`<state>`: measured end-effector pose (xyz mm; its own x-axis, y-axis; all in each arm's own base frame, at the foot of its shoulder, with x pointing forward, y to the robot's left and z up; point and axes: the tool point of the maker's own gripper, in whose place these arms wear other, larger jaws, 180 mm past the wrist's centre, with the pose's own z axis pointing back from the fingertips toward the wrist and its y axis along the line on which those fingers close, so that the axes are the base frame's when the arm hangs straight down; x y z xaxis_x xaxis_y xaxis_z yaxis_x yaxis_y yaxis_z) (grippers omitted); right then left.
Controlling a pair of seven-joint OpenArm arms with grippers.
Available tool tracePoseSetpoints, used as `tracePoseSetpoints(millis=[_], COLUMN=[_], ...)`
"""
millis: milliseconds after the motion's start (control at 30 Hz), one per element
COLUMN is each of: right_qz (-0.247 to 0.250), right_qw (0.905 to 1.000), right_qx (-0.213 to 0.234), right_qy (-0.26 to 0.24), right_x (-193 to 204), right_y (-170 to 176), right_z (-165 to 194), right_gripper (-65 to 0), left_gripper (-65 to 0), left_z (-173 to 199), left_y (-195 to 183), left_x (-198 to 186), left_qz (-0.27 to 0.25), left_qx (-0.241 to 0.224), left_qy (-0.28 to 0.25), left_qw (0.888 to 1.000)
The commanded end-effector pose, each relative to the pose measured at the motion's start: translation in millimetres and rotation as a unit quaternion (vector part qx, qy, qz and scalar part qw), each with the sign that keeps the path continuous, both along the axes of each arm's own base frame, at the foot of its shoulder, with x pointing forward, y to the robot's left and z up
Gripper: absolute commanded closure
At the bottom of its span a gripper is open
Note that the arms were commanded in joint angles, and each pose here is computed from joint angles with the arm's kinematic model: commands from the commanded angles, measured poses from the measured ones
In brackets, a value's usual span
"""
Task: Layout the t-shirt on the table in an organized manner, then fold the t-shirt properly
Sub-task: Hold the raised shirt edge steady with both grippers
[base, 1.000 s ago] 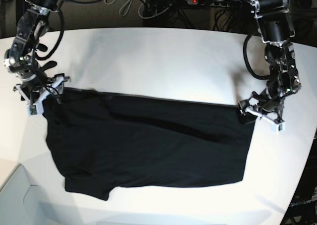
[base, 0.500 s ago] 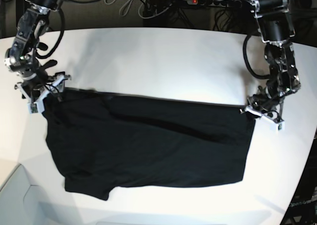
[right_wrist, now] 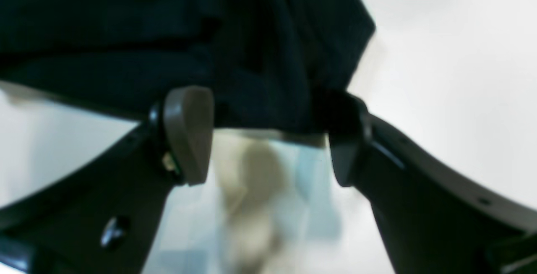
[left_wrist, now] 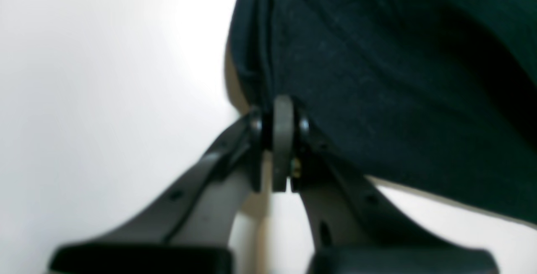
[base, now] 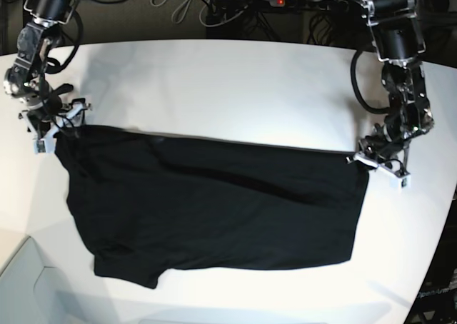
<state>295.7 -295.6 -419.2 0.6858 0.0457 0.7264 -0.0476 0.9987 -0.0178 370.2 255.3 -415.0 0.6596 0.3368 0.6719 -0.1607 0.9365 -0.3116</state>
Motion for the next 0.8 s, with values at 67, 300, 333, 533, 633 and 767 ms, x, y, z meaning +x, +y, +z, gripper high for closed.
tracePoseSetpoints(millis=[67, 300, 333, 533, 633, 767], right_qz=[-0.006, -0.006, -0.006, -0.004, -0.002, -0.003], right_qw=[0.9997, 0.9999, 0.9999, 1.0, 1.0, 1.0], right_qx=[0.0, 0.002, 0.003, 0.003, 0.001, 0.0], right_qy=[-0.022, -0.015, -0.012, -0.003, 0.002, 0.002], right_x=[11, 6, 5, 1, -4, -4], right_y=[-8, -8, -8, -6, -6, -7], right_z=[11, 6, 4, 0, -3, -2], right_gripper=[-42.3, -31.4, -27.8, -3.5, 0.0, 0.0], left_gripper=[-0.2, -0.2, -0.2, -0.2, -0.2, -0.2], left_z=[19, 18, 18, 17, 16, 15], left_y=[8, 8, 9, 9, 9, 9], left_x=[13, 12, 12, 11, 10, 6], left_qz=[0.003, 0.003, 0.003, 0.003, 0.003, 0.002], left_qx=[0.008, 0.008, 0.008, 0.008, 0.008, 0.01], left_qy=[-0.031, -0.029, -0.029, -0.027, -0.025, -0.023], left_qw=[0.999, 1.0, 1.0, 1.0, 1.0, 1.0])
